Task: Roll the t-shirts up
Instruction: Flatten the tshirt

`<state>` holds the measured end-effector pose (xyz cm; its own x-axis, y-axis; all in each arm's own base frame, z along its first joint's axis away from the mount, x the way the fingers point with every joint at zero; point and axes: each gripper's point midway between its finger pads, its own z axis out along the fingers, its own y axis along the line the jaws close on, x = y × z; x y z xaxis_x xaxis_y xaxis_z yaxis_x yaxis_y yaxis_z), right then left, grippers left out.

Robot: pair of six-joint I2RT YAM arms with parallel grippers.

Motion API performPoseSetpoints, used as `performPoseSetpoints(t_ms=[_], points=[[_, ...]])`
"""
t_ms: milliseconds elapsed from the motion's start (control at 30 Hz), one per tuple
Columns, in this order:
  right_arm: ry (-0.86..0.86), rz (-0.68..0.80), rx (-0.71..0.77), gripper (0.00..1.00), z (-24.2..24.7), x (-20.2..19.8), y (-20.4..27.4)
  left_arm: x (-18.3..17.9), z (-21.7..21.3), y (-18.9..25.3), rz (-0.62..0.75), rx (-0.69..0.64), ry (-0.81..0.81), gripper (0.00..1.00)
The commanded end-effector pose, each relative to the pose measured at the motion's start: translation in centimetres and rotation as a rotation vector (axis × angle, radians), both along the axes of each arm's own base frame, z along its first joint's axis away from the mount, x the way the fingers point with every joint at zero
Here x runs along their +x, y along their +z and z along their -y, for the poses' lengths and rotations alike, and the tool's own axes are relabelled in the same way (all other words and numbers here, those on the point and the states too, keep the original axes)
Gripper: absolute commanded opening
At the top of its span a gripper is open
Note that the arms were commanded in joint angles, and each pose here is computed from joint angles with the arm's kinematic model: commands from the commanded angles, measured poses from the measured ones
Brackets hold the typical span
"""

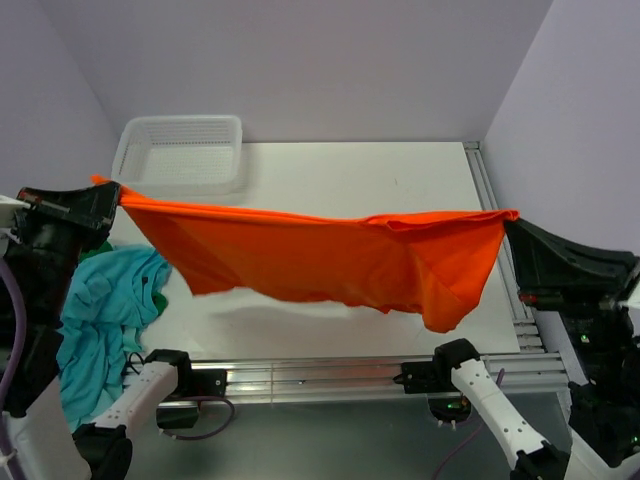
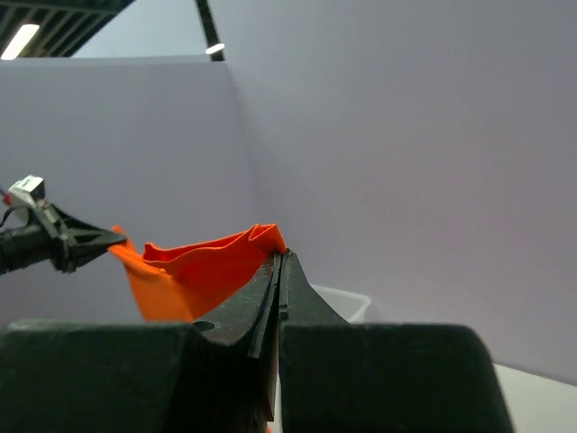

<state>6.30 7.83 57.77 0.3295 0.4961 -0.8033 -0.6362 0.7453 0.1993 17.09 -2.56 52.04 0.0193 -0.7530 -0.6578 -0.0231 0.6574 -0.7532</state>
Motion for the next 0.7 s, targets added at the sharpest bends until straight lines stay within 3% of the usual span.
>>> performPoseSetpoints(t_ms=[0,200,300,433,667], points=[[-0.132,-0.249,-0.024,0.00,0.2,8.3,-3.3,4.5,-0.1,-2.9,-0.132,0.013,0.033,0.00],[-0.159,-0.457,0.007,0.00,-1.0,15.1,-9.1,11.7,2.4,-11.4,-0.318,0.007,-0.062,0.00],[-0.185,-0.575,-0.007,0.00,-1.5,18.5,-13.5,14.2,2.8,-17.7,-0.427,0.007,-0.067,0.00],[-0.208,-0.720,-0.018,0.00,-2.3,22.8,-19.9,16.9,2.9,-22.8,-0.501,0.011,-0.052,0.00],[-0.252,-0.855,-0.008,0.00,-2.7,29.6,-26.4,22.6,3.5,-28.4,-0.575,-0.021,-0.035,0.00]])
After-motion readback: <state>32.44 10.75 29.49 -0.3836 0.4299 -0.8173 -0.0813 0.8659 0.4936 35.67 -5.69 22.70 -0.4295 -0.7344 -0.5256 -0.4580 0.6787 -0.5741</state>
